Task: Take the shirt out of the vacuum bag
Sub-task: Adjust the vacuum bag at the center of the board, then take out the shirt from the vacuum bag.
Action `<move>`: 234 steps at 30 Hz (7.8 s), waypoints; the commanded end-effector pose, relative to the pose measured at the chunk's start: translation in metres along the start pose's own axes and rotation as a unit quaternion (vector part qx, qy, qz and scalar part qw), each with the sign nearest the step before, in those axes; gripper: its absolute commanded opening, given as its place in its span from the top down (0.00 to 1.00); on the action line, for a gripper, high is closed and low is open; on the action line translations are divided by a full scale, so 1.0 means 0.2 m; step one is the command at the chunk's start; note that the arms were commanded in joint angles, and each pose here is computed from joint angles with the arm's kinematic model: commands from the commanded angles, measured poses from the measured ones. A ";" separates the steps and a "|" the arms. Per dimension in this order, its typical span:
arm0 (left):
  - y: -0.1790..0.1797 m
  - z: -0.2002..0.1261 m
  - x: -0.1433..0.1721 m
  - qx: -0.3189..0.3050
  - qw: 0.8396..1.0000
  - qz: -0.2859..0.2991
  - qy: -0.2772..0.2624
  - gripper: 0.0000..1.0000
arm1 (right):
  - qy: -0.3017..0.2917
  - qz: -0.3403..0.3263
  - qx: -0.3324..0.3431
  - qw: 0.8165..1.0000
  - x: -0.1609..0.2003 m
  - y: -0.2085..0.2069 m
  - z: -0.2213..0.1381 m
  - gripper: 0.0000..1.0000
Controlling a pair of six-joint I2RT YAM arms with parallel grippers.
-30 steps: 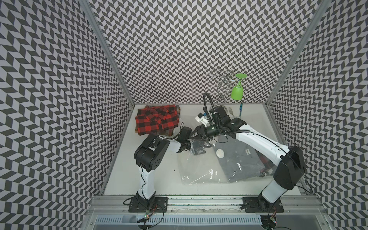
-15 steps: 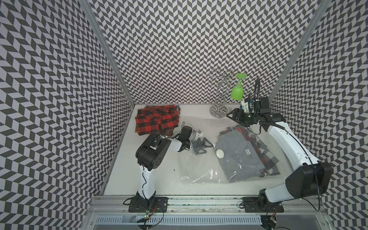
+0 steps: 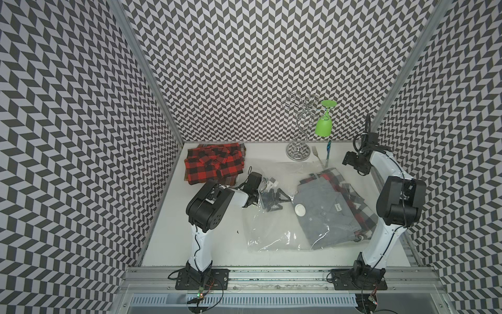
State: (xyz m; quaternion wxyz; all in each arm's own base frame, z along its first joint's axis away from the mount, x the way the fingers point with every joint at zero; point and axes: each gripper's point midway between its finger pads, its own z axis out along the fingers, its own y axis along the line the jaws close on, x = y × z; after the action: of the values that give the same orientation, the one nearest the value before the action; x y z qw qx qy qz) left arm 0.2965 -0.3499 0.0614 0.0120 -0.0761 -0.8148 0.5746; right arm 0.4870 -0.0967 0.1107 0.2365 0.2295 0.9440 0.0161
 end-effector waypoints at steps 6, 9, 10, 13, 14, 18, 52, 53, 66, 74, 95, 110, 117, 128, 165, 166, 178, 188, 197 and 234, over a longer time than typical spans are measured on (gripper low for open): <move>0.20 0.05 0.10 -0.036 0.998 -0.044 0.027 0.00 | 0.017 -0.079 -0.008 0.997 0.01 -0.12 0.26 0.15; 0.21 0.05 0.10 -0.038 0.998 -0.045 0.031 0.00 | 0.017 -0.094 -0.056 0.994 -0.01 -0.08 0.32 0.15; 0.21 0.05 0.10 -0.039 0.998 -0.045 0.033 0.01 | 0.020 -0.098 -0.070 0.992 0.00 -0.07 0.34 0.15; 0.21 0.05 0.10 -0.042 0.998 -0.042 0.038 0.01 | 0.030 -0.102 -0.103 0.989 0.02 -0.04 0.39 0.15; 0.22 0.05 0.10 -0.043 0.997 -0.042 0.040 0.00 | 0.036 -0.099 -0.109 0.988 0.03 -0.05 0.41 0.15; 0.23 0.06 0.10 -0.045 0.997 -0.043 0.044 0.01 | 0.051 -0.095 -0.100 0.989 0.09 -0.10 0.46 0.16; 0.28 0.09 0.10 -0.053 0.996 -0.054 0.050 0.01 | 0.088 -0.063 -0.176 0.978 0.32 -0.04 0.48 0.50; 0.29 0.09 0.10 -0.054 0.996 -0.054 0.051 0.01 | 0.090 -0.065 -0.174 0.979 0.34 -0.04 0.48 0.55; 0.29 0.09 0.11 -0.052 0.996 -0.054 0.056 0.01 | 0.085 -0.045 -0.125 0.988 0.40 -0.06 0.46 1.00; 0.20 0.09 0.08 -0.029 0.997 -0.038 0.055 0.01 | -0.006 -0.025 -0.183 0.983 0.18 0.10 0.07 1.00; 0.17 -0.25 -0.07 0.016 0.999 -0.024 0.017 0.01 | -0.054 0.003 -0.356 0.933 0.09 0.51 -0.89 1.00; 0.26 -0.33 -0.02 0.012 0.999 -0.034 0.021 0.01 | -0.099 0.013 -0.449 0.888 -0.03 0.70 -1.43 1.00; 0.26 -0.40 -0.01 0.010 0.999 -0.034 0.007 0.00 | -0.108 0.010 -0.449 0.887 -0.08 0.71 -1.54 1.00; 0.23 -0.44 0.03 0.003 0.999 -0.038 -0.001 0.01 | -0.115 0.027 -0.416 0.902 -0.15 0.63 -1.48 1.00; 0.49 -0.38 0.12 -0.293 0.955 -0.024 0.025 0.04 | -0.066 0.101 -0.298 0.947 -0.12 0.10 -0.74 0.32; 0.49 -0.38 0.12 -0.300 0.953 -0.023 0.024 0.05 | -0.065 0.100 -0.314 0.942 -0.11 0.13 -0.77 0.31; 0.47 -0.48 0.14 -0.373 0.927 -0.032 -0.008 0.10 | -0.045 0.047 -0.437 0.897 0.05 0.55 -1.09 0.29; 0.49 -0.41 0.11 -0.372 0.926 -0.049 -0.028 0.12 | 0.061 -0.030 -0.488 0.870 0.56 1.05 -1.01 0.31; 0.53 -0.31 0.12 -0.332 0.939 -0.080 -0.030 0.29 | 0.122 -0.031 -0.480 0.868 0.87 1.04 -0.75 0.35; 0.15 -0.40 0.19 -0.260 0.964 -0.028 -0.048 1.00 | 0.160 0.003 -0.407 0.899 1.06 0.94 -0.29 0.38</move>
State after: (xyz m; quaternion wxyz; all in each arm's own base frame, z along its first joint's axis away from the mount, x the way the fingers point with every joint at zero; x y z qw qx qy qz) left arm 0.2783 -0.2604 0.0498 -0.0369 -0.0236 -0.9381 0.3435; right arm 0.3655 0.1736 0.0995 0.1353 0.1029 0.8794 0.4446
